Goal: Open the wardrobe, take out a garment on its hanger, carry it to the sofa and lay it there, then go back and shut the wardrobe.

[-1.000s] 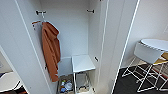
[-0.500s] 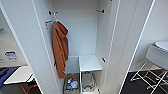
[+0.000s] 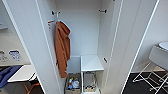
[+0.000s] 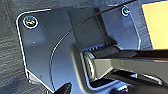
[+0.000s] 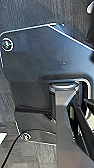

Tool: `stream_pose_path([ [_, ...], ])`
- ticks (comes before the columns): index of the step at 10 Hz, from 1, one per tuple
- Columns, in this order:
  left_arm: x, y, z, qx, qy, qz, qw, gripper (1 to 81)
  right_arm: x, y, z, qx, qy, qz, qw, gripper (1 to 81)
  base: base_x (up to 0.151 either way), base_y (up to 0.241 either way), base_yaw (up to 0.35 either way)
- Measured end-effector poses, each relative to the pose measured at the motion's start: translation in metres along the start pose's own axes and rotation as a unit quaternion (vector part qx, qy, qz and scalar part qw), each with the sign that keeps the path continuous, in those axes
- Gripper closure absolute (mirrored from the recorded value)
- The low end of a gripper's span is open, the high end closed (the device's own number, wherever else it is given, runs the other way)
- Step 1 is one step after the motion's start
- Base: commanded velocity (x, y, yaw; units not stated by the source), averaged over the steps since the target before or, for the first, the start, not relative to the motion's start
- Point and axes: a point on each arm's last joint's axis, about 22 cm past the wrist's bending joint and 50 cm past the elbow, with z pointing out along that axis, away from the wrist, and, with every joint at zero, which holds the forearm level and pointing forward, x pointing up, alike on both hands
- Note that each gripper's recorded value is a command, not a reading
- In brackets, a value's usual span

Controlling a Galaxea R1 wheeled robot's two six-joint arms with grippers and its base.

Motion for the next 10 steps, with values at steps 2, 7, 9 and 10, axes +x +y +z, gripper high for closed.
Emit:
stream_pose_path([
  [2, -0.001, 0.0, 0.0, 0.0, -0.001, 0.0, 1.0, 1.0, 0.0, 0.0, 0.0, 0.0, 0.0, 0.0, 1.0, 1.0, 0.0, 0.0, 0.0],
  [7, -0.008, 0.002, 0.0, -0.001, -0.002, -0.004, 1.0, 1.0, -0.01, 0.0, -0.001, 0.0, -0.005, 0.001, 1.0, 1.0, 0.047, 0.0, 0.0],
  [9, -0.01, 0.002, 0.0, -0.001, -0.005, -0.005, 1.0, 1.0, -0.004, -0.002, 0.0, 0.001, -0.003, 0.001, 1.0, 1.0, 0.108, 0.0, 0.0],
  [10, 0.0, 0.0, 0.0, -0.001, 0.002, -0.003, 1.0, 1.0, 0.004, -0.002, 0.001, 0.002, 0.003, 0.0, 1.0, 1.0, 0.116, 0.0, 0.0],
])
